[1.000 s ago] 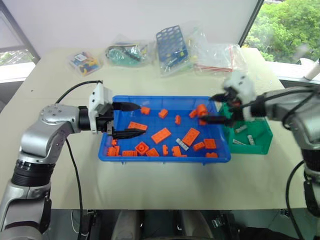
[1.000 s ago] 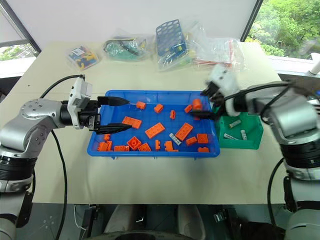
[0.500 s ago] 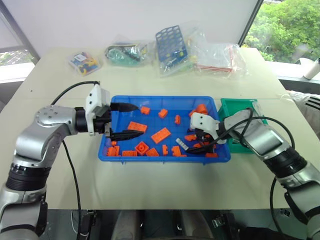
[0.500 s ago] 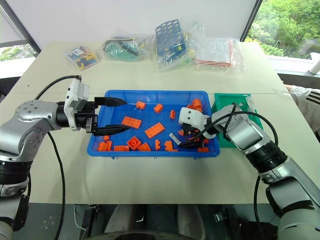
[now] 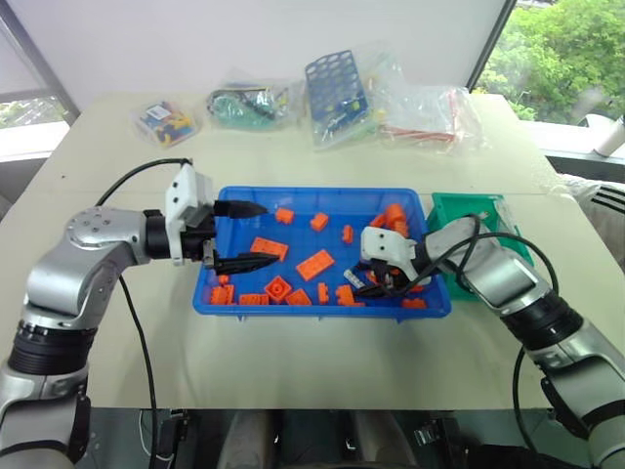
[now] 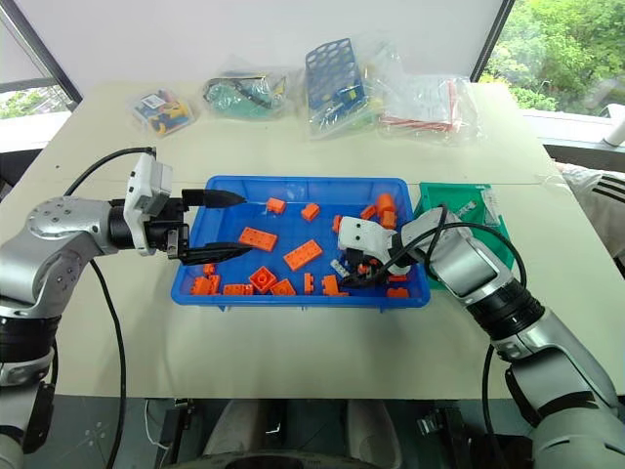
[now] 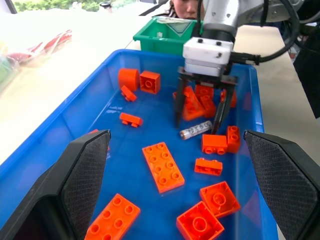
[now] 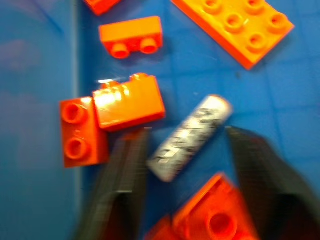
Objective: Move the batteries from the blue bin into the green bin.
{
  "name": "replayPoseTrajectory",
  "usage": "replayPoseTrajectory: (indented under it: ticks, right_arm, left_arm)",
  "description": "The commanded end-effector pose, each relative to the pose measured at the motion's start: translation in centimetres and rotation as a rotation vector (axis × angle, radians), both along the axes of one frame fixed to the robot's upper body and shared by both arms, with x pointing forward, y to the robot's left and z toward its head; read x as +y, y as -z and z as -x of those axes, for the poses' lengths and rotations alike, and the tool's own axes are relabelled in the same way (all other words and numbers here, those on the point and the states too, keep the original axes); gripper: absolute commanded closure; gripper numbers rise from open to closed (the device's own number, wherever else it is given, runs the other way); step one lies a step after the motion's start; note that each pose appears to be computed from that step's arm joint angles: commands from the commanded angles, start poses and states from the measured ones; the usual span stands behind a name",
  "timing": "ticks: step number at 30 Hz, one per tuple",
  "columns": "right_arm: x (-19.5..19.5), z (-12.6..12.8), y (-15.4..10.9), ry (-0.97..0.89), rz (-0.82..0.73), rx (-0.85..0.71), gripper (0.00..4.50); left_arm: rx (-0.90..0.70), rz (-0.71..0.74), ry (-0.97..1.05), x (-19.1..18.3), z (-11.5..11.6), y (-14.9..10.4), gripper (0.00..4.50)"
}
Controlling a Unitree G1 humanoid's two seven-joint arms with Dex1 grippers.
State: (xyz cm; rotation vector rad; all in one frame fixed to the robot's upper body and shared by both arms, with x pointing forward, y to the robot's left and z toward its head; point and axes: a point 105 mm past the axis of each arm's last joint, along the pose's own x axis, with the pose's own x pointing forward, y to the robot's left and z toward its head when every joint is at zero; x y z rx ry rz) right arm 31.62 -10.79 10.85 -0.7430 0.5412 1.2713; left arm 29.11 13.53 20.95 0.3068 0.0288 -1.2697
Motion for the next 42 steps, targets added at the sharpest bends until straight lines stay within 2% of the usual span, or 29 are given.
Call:
replayPoseTrajectory:
  ticks: [1,2,8,14,17,19,22,27,29,31,32,34,38,42]
  right_arm:
    - [0.3,0.0,-1.2,0.004,-0.029,-0.034,3.96]
    - [0.3,-0.1,-1.2,0.007,-0.030,-0.035,4.45]
    - [0.2,-0.3,-2.0,0.037,-0.051,-0.050,4.46]
    - [-3.4,-2.0,-8.8,0.251,-0.227,-0.106,4.46]
    - [-7.4,-2.2,-11.8,0.396,-0.274,-0.142,4.46]
    - [-9.8,-2.0,-12.7,0.473,-0.265,-0.170,4.46]
    - [-13.1,-1.5,-13.0,0.583,-0.233,-0.182,4.46]
    - [-15.9,-0.7,-10.9,0.703,-0.185,-0.157,4.46]
    - [-16.4,-1.2,-10.4,0.756,-0.186,-0.177,3.38]
    - [-17.0,-1.5,-10.2,0.784,-0.174,-0.201,2.53]
    - [-17.1,-1.5,-10.2,0.787,-0.173,-0.201,1.91]
    - [-17.2,-1.0,-11.1,0.741,-0.196,-0.195,0.93]
    - [-19.1,0.0,-14.8,0.677,-0.284,-0.250,0.93]
    - [-21.8,2.5,-14.9,0.588,-0.230,-0.203,0.93]
  left_arm:
    - [-0.057,0.015,-0.003,0.2,-0.1,-1.5,0.00]
    - [-0.058,0.016,-0.003,0.2,-0.1,-1.5,0.00]
    - [-0.065,0.017,0.004,0.0,-0.3,-1.7,0.00]
    - [-0.055,0.015,0.013,0.0,-0.1,-1.4,0.00]
    - [-0.049,0.012,0.015,0.0,0.0,-1.2,0.00]
    - [-0.046,0.010,0.015,0.1,0.1,-1.1,0.00]
    - [-0.038,0.006,0.017,0.3,0.1,-0.9,0.00]
    - [-0.016,-0.003,0.019,0.9,-0.2,-0.9,0.00]
    - [-0.014,0.002,0.015,1.1,-0.5,-1.0,0.00]
    - [-0.014,0.003,0.015,1.3,-0.6,-1.2,0.00]
    - [-0.013,0.003,0.015,1.4,-0.7,-1.3,0.00]
    - [-0.011,0.002,0.008,1.9,-0.8,-1.6,0.00]
    - [-0.004,0.012,-0.039,4.1,-1.2,-2.7,0.00]
    - [0.016,0.036,-0.087,6.9,-1.2,-4.3,0.00]
